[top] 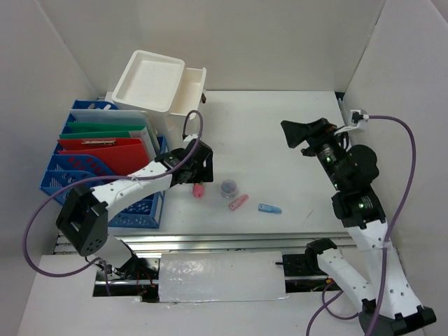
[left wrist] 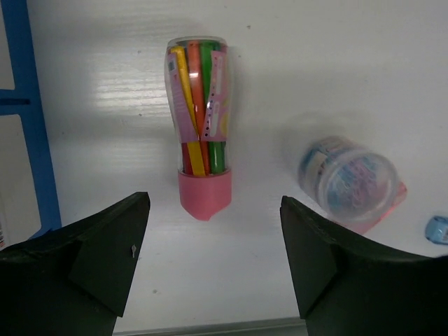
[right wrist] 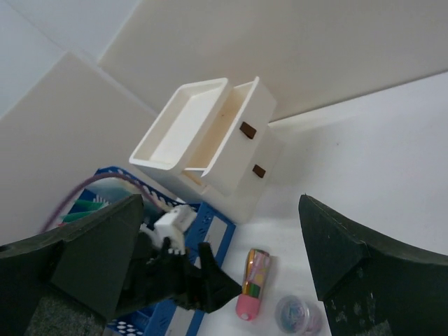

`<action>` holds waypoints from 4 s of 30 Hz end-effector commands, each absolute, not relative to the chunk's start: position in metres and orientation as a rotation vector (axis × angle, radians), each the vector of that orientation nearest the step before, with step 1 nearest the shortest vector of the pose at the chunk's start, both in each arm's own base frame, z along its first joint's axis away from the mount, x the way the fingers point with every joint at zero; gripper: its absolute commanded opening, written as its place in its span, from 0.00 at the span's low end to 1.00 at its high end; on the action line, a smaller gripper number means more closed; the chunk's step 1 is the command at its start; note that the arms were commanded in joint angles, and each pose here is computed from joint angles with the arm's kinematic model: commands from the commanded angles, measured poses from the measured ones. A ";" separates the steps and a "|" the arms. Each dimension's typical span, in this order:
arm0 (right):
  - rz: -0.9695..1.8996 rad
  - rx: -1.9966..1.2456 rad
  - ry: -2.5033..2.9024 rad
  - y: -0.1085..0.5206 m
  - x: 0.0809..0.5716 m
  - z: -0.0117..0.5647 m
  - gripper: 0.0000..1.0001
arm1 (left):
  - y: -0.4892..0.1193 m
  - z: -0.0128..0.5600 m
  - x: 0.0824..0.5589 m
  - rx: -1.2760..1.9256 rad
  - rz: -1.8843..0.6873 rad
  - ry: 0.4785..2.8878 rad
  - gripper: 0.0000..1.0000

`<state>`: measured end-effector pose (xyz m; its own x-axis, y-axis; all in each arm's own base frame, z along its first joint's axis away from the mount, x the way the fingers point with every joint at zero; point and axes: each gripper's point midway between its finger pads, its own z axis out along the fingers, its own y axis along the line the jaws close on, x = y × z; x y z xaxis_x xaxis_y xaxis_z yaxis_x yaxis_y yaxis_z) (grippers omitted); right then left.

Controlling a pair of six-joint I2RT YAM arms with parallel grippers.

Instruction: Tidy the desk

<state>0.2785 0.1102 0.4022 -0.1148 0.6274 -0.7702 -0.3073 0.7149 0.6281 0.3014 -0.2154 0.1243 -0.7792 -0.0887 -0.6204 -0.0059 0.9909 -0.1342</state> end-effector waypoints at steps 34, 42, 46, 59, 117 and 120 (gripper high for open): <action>0.829 0.115 1.421 0.112 0.227 0.417 1.00 | -0.251 0.204 0.312 0.100 -0.454 2.278 0.00; 0.846 0.060 1.411 0.120 0.229 0.416 1.00 | -0.220 0.354 0.343 0.199 -0.246 1.988 0.00; 0.864 0.039 1.417 0.127 0.241 0.413 1.00 | -0.219 0.372 0.392 0.222 -0.132 1.868 0.00; 0.915 -0.038 1.494 0.146 0.251 0.390 1.00 | -0.181 0.389 0.524 0.263 -0.089 1.708 0.00; 0.880 -0.018 1.498 0.140 0.252 0.389 1.00 | -0.268 0.287 0.549 0.386 -0.431 1.955 0.00; 0.873 -0.012 1.494 0.139 0.252 0.388 1.00 | -0.263 0.274 0.555 0.369 -0.358 1.990 0.00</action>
